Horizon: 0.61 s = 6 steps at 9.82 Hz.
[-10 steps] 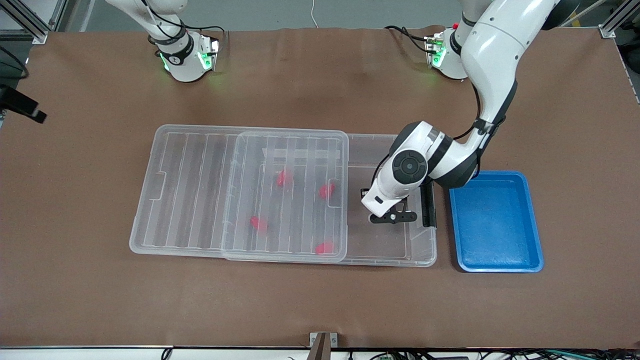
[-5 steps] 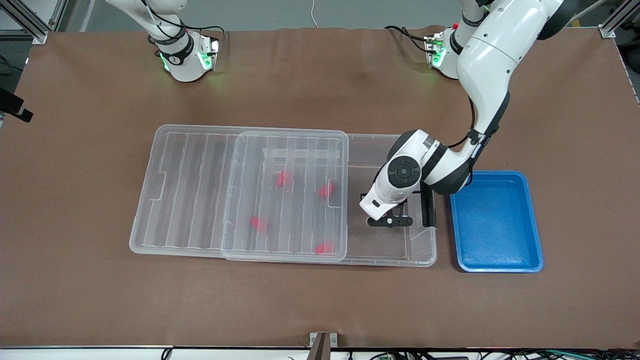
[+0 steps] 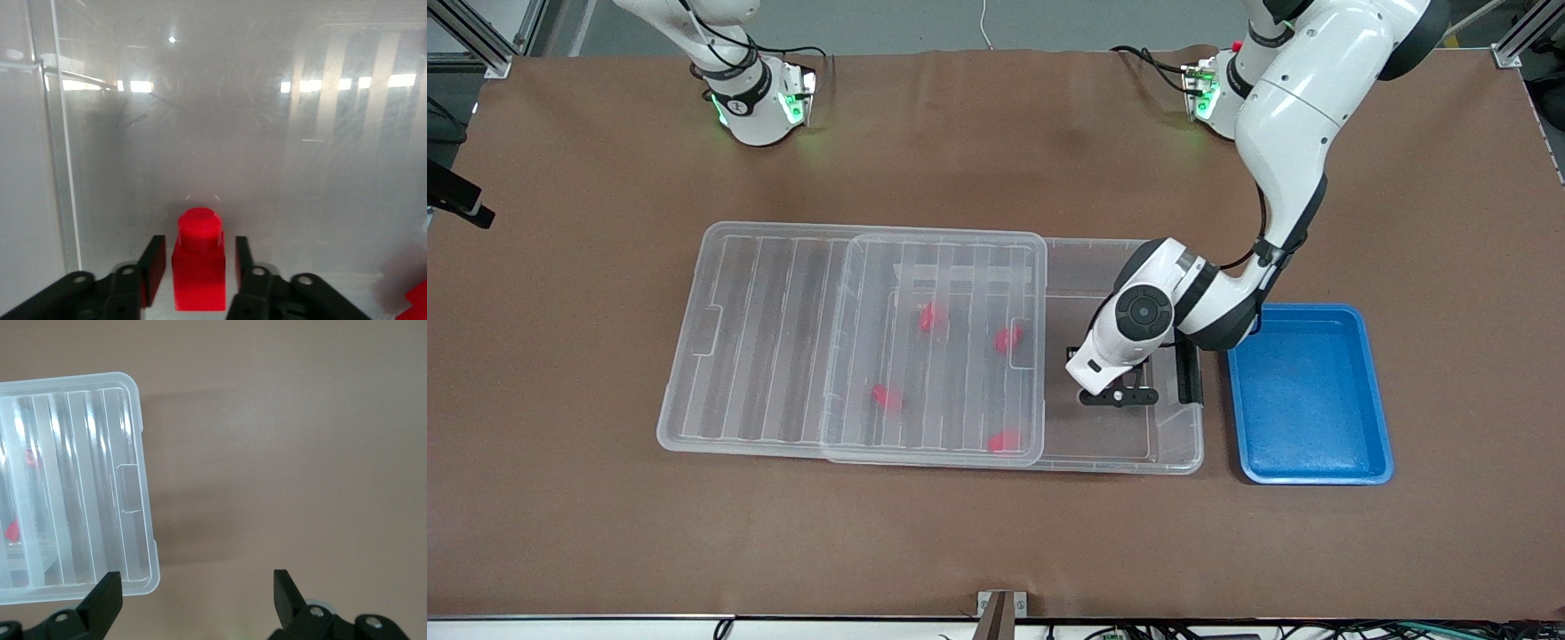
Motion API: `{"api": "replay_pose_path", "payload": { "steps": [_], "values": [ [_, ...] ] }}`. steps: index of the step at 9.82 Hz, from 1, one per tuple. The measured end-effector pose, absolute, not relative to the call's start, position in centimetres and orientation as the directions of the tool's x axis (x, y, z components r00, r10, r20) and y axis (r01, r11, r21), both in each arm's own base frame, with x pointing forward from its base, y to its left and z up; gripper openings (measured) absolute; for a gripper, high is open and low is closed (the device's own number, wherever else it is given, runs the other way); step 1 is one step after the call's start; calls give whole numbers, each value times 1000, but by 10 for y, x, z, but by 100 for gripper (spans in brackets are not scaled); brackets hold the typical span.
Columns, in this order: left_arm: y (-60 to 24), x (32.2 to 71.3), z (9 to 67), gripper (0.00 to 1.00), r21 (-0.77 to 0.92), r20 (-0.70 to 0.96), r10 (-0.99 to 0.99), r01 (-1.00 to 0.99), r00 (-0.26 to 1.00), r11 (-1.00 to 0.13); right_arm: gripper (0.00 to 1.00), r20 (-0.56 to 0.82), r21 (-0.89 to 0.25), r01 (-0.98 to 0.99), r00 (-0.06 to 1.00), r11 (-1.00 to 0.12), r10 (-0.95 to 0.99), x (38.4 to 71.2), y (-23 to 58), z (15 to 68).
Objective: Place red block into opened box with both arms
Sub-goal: 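Carry the red block with the left gripper over the opened box section, then lower the red block into the box and open the left gripper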
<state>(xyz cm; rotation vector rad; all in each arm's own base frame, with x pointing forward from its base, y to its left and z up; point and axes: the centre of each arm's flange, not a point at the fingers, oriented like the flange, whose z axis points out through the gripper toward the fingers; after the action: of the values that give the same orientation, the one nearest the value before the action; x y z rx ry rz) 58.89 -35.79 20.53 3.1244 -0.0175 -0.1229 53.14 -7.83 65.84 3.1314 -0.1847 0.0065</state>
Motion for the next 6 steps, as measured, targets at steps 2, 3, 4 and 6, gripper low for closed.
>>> {"api": "replay_pose_path", "payload": {
  "steps": [2, 3, 4, 6],
  "values": [
    [-356, 594, 213, 84, 20, -66, -6, -4, 998, -1000, 100, 3, 4, -118, 993, -993, -118, 531, -78, 658],
    [-355, 598, 225, 98, 21, -52, -1, 0, 999, -1000, 100, 2, 4, -118, 993, -993, -118, 531, -78, 657],
    [-354, 602, 246, 100, 17, -36, 1, 2, 999, -1000, 100, 1, 4, -118, 993, -993, -118, 531, -78, 657],
    [-357, 606, 304, 100, -3, -16, 0, 0, 1000, -1000, 100, -2, 4, -118, 993, -993, -118, 531, -79, 656]
  ]
}}
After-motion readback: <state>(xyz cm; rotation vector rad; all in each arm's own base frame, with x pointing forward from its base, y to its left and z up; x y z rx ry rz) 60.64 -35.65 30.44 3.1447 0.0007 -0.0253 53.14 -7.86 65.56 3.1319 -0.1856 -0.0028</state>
